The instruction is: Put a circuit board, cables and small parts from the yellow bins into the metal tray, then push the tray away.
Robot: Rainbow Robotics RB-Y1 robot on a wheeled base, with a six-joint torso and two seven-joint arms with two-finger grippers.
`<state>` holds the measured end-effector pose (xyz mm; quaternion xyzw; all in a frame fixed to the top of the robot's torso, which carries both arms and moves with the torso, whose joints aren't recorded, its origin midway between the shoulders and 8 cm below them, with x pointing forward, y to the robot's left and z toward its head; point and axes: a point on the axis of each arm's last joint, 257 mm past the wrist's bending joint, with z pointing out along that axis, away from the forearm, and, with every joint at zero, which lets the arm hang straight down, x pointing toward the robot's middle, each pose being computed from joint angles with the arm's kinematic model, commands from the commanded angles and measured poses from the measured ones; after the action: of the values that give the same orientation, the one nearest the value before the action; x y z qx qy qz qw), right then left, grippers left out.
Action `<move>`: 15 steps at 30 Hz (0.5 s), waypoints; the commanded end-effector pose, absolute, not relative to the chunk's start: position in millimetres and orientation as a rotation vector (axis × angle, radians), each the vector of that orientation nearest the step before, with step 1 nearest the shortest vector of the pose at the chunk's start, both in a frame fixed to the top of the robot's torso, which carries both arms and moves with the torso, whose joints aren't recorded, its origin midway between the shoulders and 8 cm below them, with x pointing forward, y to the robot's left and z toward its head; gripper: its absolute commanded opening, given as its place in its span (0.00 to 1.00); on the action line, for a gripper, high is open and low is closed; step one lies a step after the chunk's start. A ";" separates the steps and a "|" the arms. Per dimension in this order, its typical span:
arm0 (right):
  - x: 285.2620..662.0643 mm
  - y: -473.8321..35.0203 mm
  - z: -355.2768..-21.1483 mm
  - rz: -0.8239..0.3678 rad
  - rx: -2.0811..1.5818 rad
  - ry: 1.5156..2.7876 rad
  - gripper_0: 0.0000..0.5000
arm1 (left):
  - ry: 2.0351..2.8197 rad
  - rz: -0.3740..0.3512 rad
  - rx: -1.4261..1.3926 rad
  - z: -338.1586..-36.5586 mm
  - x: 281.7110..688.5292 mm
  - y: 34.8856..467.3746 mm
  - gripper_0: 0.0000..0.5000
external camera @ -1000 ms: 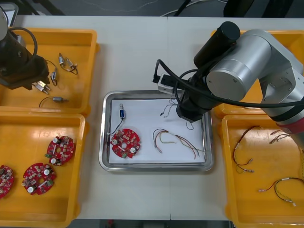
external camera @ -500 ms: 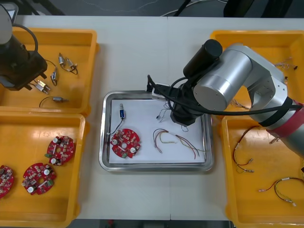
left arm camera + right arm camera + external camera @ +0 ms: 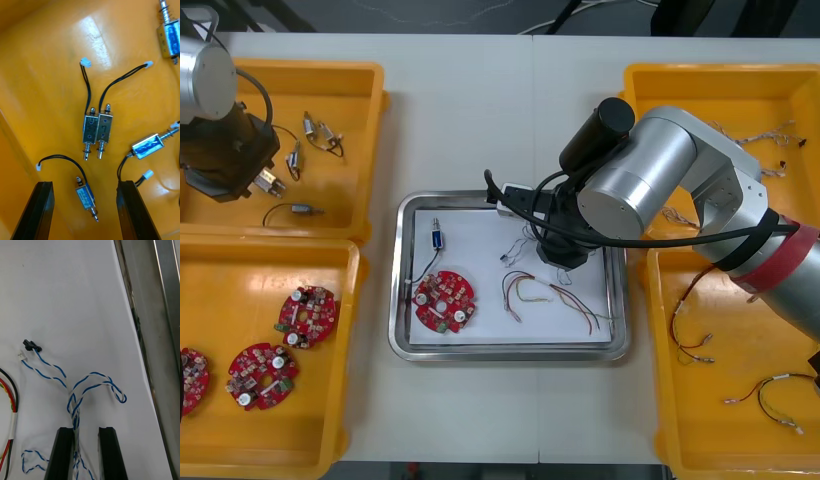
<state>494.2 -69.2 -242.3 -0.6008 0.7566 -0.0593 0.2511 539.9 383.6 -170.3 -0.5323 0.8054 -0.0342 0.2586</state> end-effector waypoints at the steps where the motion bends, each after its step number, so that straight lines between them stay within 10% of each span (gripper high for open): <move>1: 502.1 -50.6 -221.7 -0.198 -1.682 1.962 0.85 | 2.213 -0.093 -1.412 -187.8 537.5 377.5 0.97; 15: 492.7 -73.4 -180.7 -0.175 -1.620 2.070 0.93 | 2.178 -0.137 -1.450 -195.9 543.4 363.6 0.97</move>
<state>486.4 -93.7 -226.9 -0.5903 0.7758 -0.0735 0.2104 541.8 363.4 -194.8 -0.5385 0.8022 -0.0433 0.2542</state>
